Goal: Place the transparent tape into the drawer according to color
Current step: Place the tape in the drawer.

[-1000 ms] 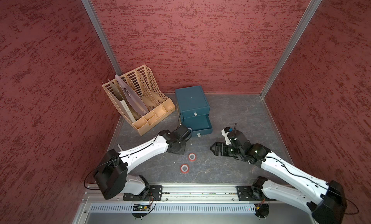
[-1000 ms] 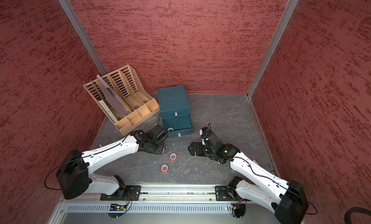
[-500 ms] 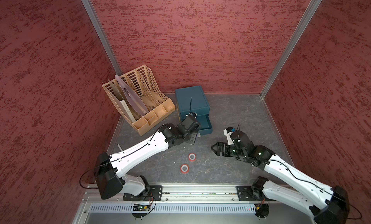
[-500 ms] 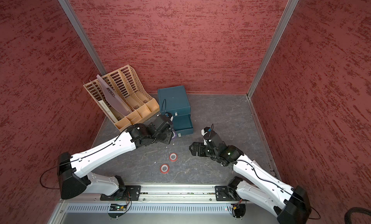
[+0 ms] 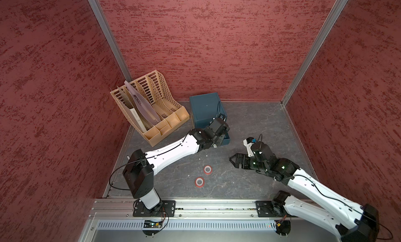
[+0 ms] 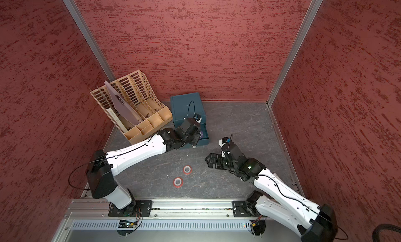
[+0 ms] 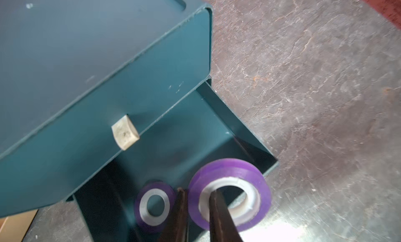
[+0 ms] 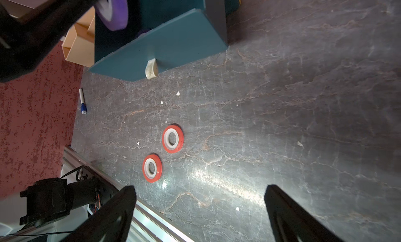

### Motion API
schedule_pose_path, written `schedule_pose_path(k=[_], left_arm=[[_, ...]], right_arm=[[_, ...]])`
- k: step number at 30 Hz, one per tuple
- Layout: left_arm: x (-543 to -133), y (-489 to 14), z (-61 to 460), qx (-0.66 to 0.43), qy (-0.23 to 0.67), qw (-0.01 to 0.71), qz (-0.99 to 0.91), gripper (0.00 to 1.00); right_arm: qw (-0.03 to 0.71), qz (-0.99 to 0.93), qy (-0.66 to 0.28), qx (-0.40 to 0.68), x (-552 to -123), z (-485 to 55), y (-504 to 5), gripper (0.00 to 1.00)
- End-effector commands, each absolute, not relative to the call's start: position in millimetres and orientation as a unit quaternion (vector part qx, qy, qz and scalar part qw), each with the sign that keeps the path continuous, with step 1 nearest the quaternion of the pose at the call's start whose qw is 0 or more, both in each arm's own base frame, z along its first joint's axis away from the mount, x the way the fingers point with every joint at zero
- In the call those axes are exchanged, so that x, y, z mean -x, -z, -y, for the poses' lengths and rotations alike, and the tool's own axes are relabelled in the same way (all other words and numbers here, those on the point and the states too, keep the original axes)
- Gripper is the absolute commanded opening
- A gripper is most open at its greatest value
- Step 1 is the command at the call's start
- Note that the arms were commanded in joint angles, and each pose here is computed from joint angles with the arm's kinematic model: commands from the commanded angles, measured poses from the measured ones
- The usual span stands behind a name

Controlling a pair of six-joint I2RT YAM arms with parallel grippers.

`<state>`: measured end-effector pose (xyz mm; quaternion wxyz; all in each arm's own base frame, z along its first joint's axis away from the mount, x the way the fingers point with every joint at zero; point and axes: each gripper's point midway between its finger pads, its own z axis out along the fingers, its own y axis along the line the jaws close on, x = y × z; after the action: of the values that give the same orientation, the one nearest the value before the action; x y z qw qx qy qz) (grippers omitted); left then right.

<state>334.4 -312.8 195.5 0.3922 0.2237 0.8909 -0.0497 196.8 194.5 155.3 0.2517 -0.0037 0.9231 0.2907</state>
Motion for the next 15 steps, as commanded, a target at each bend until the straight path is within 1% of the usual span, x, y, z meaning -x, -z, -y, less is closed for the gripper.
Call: schedule_pose_path(k=[1,5,6,8,10,12,13,15], left_arm=[[-350,-211,317,-0.217,0.047,0.427,-0.876,0.00],[-354,-204,315,-0.221,0.035,0.424,-0.878,0.00],[-355,-203,314,-0.220,0.033,0.422,-0.879,0.05],[-356,-201,314,-0.221,0.031,0.421,-0.879,0.21],[-356,-201,314,-0.220,0.031,0.421,-0.879,0.39],[-356,-203,314,-0.219,0.030,0.424,-0.878,0.53],[-356,-205,313,-0.218,0.032,0.426,-0.877,0.58],[-355,-210,313,-0.217,0.033,0.432,-0.875,0.65]], right_arm=[[0.257,-0.927,-0.273,-0.013,-199,-183,-151,0.99],[0.255,-0.928,-0.272,-0.013,-199,-184,-149,0.99],[0.256,-0.927,-0.273,-0.013,-200,-184,-150,0.99],[0.255,-0.928,-0.272,-0.012,-201,-185,-149,0.99],[0.254,-0.928,-0.273,-0.011,-201,-187,-149,0.98],[0.254,-0.928,-0.273,-0.012,-202,-187,-148,0.99],[0.253,-0.928,-0.274,-0.012,-202,-188,-148,0.98],[0.254,-0.927,-0.275,-0.012,-204,-189,-149,0.98]])
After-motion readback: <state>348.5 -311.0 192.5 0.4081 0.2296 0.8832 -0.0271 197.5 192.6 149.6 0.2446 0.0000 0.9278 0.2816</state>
